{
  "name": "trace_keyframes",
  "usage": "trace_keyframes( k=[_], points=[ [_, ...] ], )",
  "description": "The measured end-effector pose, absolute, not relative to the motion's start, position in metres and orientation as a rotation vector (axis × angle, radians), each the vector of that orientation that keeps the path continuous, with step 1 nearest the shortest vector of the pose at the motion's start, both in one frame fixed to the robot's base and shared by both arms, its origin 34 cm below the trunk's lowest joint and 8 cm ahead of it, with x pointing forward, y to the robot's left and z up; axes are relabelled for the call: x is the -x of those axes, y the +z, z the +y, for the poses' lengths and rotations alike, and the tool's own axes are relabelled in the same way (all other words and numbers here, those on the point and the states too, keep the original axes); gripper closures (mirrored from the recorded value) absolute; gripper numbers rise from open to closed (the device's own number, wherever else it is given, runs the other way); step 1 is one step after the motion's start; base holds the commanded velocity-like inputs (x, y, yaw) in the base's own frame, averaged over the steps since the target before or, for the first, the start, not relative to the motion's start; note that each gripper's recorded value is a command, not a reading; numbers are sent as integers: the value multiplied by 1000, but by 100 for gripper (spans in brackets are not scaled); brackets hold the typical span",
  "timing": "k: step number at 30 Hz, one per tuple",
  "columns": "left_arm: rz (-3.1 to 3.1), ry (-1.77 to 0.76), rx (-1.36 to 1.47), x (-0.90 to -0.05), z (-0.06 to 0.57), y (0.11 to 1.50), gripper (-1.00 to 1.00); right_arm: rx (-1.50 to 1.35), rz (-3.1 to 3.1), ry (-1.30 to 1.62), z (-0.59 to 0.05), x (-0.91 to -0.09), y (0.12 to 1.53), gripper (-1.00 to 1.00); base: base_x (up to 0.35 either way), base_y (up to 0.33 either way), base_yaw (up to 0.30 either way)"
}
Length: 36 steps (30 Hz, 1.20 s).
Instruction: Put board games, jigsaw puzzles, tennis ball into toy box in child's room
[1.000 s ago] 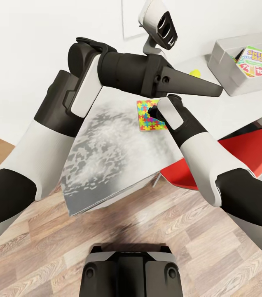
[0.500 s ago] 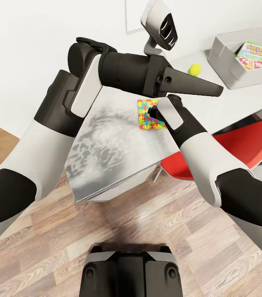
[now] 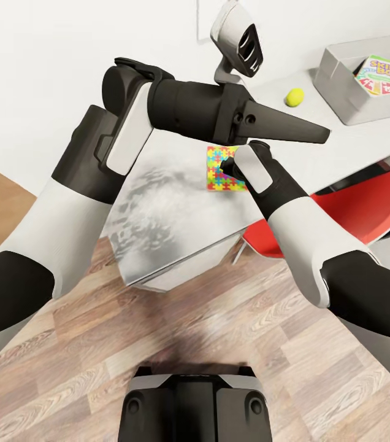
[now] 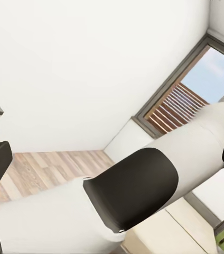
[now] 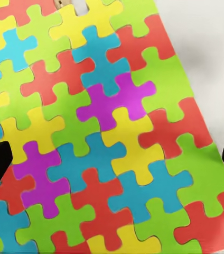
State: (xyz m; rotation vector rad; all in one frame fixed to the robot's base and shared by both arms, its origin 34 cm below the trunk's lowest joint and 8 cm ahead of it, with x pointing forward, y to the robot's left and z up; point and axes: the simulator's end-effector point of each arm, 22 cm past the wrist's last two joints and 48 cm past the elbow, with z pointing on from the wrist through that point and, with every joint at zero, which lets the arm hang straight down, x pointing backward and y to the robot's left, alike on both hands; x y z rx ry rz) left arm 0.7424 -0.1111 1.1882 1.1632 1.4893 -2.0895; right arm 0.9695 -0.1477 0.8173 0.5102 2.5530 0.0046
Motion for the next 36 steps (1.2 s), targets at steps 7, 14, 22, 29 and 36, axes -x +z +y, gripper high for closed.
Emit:
trace_keyframes(
  k=[7,14,22,29,36],
  points=[
    [1501,-2097,-1152,-745,-112,1185,-100,-509,2553,7,-147,-970,817,-100,-113,91,0],
    [1501,-2098,-1151,-745,-112,1185,-100,-509,2553,10,-146,-970,817,-100,-127,80,0],
    [1501,-2098,-1151,-745,-112,1186,-100,-509,2553,11,-146,-969,817,-100,-90,42,0],
    [1498,-2100,-1148,-745,-111,1186,-100,-514,2554,12,-146,-969,817,-100,-6,3,0],
    [1499,-2099,-1148,-745,-112,1186,-100,-516,2552,0,-146,-969,817,-100,0,0,0]
  ],
)
